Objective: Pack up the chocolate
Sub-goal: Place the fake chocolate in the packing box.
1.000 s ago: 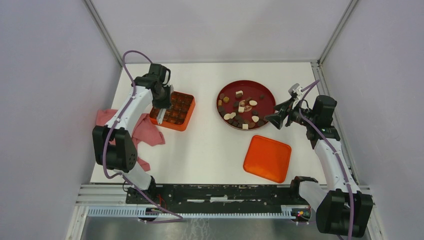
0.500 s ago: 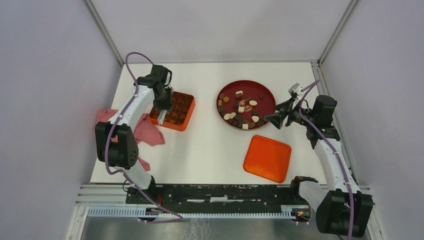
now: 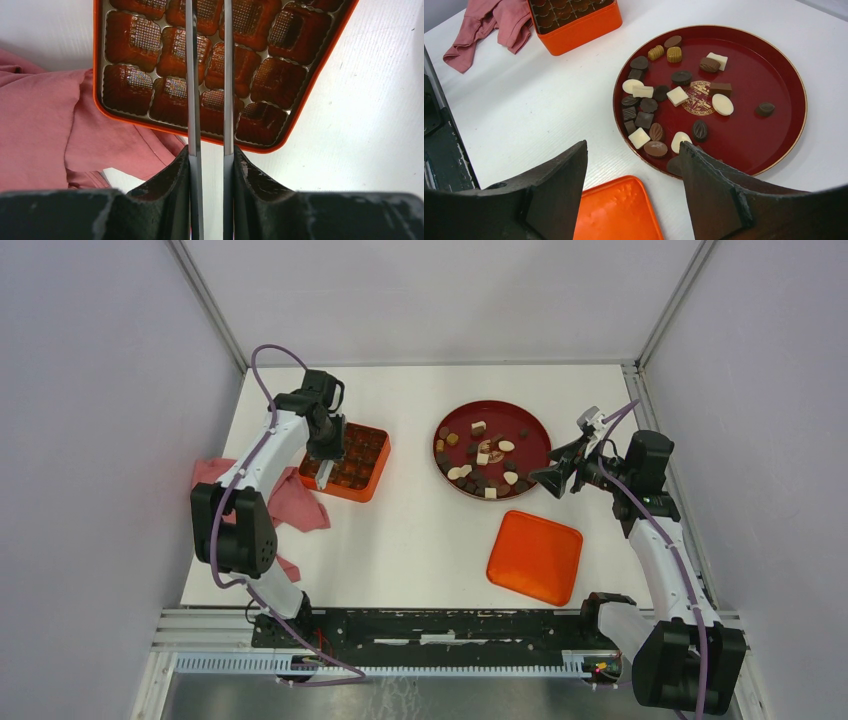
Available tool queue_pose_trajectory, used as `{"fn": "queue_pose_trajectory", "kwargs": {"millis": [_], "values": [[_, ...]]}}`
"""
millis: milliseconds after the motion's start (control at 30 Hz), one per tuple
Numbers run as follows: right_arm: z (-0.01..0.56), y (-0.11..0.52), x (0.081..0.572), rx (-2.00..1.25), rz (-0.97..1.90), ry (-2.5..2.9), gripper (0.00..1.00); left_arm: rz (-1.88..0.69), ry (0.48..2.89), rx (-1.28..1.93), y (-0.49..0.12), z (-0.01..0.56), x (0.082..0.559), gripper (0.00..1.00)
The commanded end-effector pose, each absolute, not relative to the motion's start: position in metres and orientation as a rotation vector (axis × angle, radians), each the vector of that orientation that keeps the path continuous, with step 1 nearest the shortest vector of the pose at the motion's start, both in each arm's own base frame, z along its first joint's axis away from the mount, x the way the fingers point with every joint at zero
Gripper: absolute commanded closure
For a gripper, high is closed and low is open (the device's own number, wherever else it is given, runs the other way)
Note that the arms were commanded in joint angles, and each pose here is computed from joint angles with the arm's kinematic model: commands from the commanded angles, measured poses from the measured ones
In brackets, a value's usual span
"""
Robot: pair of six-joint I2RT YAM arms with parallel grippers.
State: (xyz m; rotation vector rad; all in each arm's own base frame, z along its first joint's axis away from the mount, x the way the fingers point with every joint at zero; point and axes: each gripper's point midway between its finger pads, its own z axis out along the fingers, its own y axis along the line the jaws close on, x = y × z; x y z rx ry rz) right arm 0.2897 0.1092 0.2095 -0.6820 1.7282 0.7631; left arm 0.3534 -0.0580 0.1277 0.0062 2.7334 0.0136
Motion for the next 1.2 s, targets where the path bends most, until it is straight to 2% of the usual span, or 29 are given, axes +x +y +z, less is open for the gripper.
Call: {"fn": "queue_pose_trajectory", "kwargs": {"millis": [0, 800, 1033, 1167], "values": [[0.216, 0.110, 0.290, -0.706, 0.757, 1.684, 0.27, 0.053, 2.703, 0.071, -0.054, 0.136, 0.359, 0.65], [0.216, 0.111, 0.290, -0.706, 0.759, 1.685, 0.27, 0.060, 2.672, 0.077, -0.055, 0.145, 0.359, 0.60], [0.215, 0.111, 0.290, -0.707, 0.759, 1.684, 0.27, -0.005, 2.621, 0.082, -0.068, 0.164, 0.351, 0.68], [0.215, 0.111, 0.290, -0.706, 0.760, 1.685, 0.27, -0.120, 2.600, 0.136, -0.093, 0.169, 0.336, 0.69]]}}
